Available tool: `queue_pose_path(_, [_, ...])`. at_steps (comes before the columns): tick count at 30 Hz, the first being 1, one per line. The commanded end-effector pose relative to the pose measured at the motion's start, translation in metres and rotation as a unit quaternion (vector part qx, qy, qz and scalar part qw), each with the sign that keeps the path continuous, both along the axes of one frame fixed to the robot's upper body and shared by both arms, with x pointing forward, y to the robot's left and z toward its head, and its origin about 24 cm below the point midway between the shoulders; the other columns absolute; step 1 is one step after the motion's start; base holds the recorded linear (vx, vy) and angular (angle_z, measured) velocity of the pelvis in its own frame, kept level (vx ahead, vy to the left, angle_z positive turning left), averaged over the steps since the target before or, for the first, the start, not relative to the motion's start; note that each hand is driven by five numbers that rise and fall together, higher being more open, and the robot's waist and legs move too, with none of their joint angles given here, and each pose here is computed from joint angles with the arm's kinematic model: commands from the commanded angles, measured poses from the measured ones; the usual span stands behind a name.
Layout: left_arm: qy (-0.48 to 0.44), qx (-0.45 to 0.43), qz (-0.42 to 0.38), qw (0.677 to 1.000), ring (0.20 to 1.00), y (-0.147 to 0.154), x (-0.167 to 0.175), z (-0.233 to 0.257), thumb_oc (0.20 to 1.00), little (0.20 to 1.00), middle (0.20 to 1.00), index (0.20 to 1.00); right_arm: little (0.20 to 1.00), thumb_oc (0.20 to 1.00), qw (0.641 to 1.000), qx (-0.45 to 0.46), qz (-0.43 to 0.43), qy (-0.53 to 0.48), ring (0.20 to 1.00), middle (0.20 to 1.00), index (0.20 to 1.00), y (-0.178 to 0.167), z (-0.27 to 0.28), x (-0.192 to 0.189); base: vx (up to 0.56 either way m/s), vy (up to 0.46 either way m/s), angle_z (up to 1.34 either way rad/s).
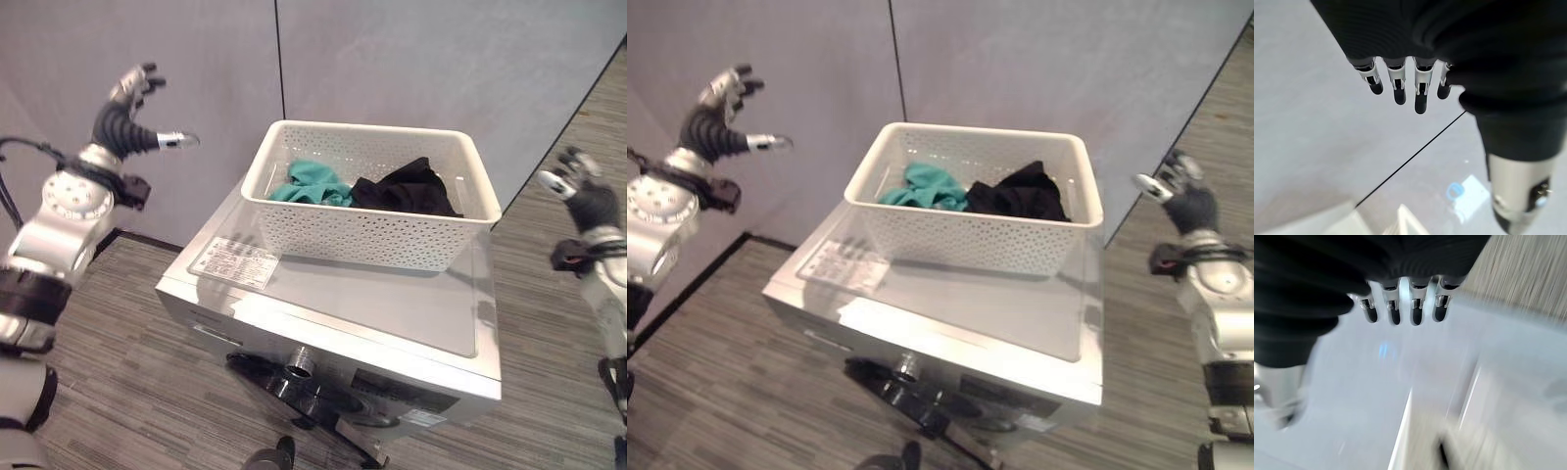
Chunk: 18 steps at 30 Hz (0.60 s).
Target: Grab the laundry basket,head to the washer,open it,put in the laundry and shut it.
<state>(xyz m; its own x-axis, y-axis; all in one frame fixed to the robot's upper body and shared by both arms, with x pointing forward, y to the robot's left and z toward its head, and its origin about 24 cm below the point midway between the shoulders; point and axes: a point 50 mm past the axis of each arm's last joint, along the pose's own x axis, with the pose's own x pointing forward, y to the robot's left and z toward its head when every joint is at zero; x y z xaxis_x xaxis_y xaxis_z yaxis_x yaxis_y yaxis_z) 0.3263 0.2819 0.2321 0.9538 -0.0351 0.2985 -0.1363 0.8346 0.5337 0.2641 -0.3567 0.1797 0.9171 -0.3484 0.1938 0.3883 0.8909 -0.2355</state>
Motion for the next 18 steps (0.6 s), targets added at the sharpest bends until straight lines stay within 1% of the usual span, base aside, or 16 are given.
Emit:
queue_pose_path(1, [-0.052,-0.015,0.025,0.998,1.0,0.021,-0.015,0.016,1.0,1.0,1.0,1.0,1.0,1.0,0.998,-0.052,-0.015,-0.043,1.0,1.0,1.0,-0.006,0.018,-0.018,-0.07,-0.036,0.0])
queue_pose_path(2, [-0.052,-0.021,0.027,0.998,1.0,0.028,-0.037,0.002,1.0,1.0,1.0,1.0,1.0,1.0,0.997,-0.045,-0.058,-0.034,1.0,1.0,1.0,-0.021,0.003,-0.044,-0.01,-0.035,0.01])
queue_pose_path(3, [-0.05,-0.023,0.029,0.998,1.0,0.032,-0.048,-0.004,1.0,1.0,1.0,1.0,1.0,1.0,0.995,-0.045,-0.079,-0.032,1.0,1.0,1.0,-0.027,-0.001,-0.055,-0.01,-0.035,-0.04])
queue_pose_path(4, [-0.048,-0.024,0.032,0.998,1.0,0.034,-0.052,-0.007,1.0,1.0,1.0,1.0,1.0,1.0,0.996,-0.047,-0.076,-0.03,1.0,1.0,1.0,-0.026,-0.002,-0.056,0.04,-0.036,-0.09])
queue_pose_path(6, [-0.036,-0.029,0.038,0.998,1.0,0.042,-0.083,-0.025,1.0,1.0,1.0,1.0,1.0,1.0,0.99,-0.029,-0.139,-0.021,1.0,1.0,1.0,-0.04,-0.024,-0.088,-0.01,-0.039,-0.05])
queue_pose_path(7, [-0.034,-0.028,0.04,0.998,1.0,0.043,-0.086,-0.026,1.0,1.0,1.0,1.0,1.0,1.0,0.99,-0.03,-0.137,-0.02,1.0,1.0,1.0,-0.038,-0.025,-0.088,-0.01,-0.05,-0.01])
queue_pose_path(8, [-0.01,-0.048,0.051,0.997,1.0,0.048,-0.104,-0.045,1.0,1.0,1.0,1.0,1.0,1.0,0.984,-0.016,-0.177,0.002,1.0,1.0,1.0,-0.045,-0.044,-0.107,0.0,0.0,0.0])
queue_pose_path(9, [-0.008,-0.048,0.052,0.997,1.0,0.048,-0.107,-0.046,1.0,1.0,1.0,1.0,1.0,1.0,0.984,-0.017,-0.176,0.004,1.0,1.0,1.0,-0.044,-0.045,-0.107,-0.01,-0.036,0.0])
queue_pose_path(10, [0.01,-0.06,0.055,0.997,1.0,0.049,-0.115,-0.058,1.0,1.0,1.0,1.0,1.0,1.0,0.981,-0.011,-0.192,0.025,1.0,1.0,1.0,-0.046,-0.057,-0.117,0.0,0.0,0.0])
queue_pose_path(11, [0.034,-0.075,0.058,0.995,1.0,0.05,-0.125,-0.072,1.0,1.0,1.0,1.0,1.0,1.0,0.978,-0.004,-0.203,0.048,1.0,1.0,1.0,-0.045,-0.071,-0.127,-0.02,-0.053,0.04])
queue_pose_path(12, [0.097,-0.103,0.072,0.987,1.0,0.052,-0.141,-0.105,1.0,1.0,1.0,1.0,1.0,1.0,0.969,0.029,-0.223,0.105,1.0,1.0,1.0,-0.041,-0.105,-0.143,-0.03,-0.038,0.05])
queue_pose_path(13, [0.098,-0.103,0.072,0.987,1.0,0.052,-0.141,-0.106,1.0,1.0,1.0,1.0,1.0,1.0,0.969,0.029,-0.223,0.105,1.0,1.0,1.0,-0.041,-0.106,-0.143,-0.05,-0.041,0.06])
queue_pose_path(15, [0.178,-0.128,0.085,0.972,1.0,0.051,-0.159,-0.146,1.0,1.0,1.0,1.0,1.0,1.0,0.953,0.073,-0.223,0.192,1.0,1.0,1.0,-0.028,-0.153,-0.158,-0.05,-0.041,0.09])
queue_pose_path(16, [0.228,-0.162,0.109,0.954,1.0,0.052,-0.171,-0.176,1.0,1.0,1.0,1.0,1.0,1.0,0.939,0.095,-0.223,0.244,1.0,1.0,1.0,-0.02,-0.18,-0.166,-0.06,-0.06,0.12])
queue_pose_path(17, [0.283,-0.181,0.124,0.934,1.0,0.052,-0.184,-0.205,1.0,1.0,1.0,1.0,1.0,1.0,0.919,0.157,-0.209,0.295,1.0,1.0,1.0,-0.001,-0.217,-0.177,-0.09,-0.055,0.27])
queue_pose_path(18, [0.326,-0.184,0.137,0.917,1.0,0.052,-0.193,-0.225,1.0,1.0,1.0,1.0,1.0,1.0,0.899,0.188,-0.207,0.337,1.0,1.0,1.0,0.007,-0.24,-0.188,-0.07,-0.032,0.24])
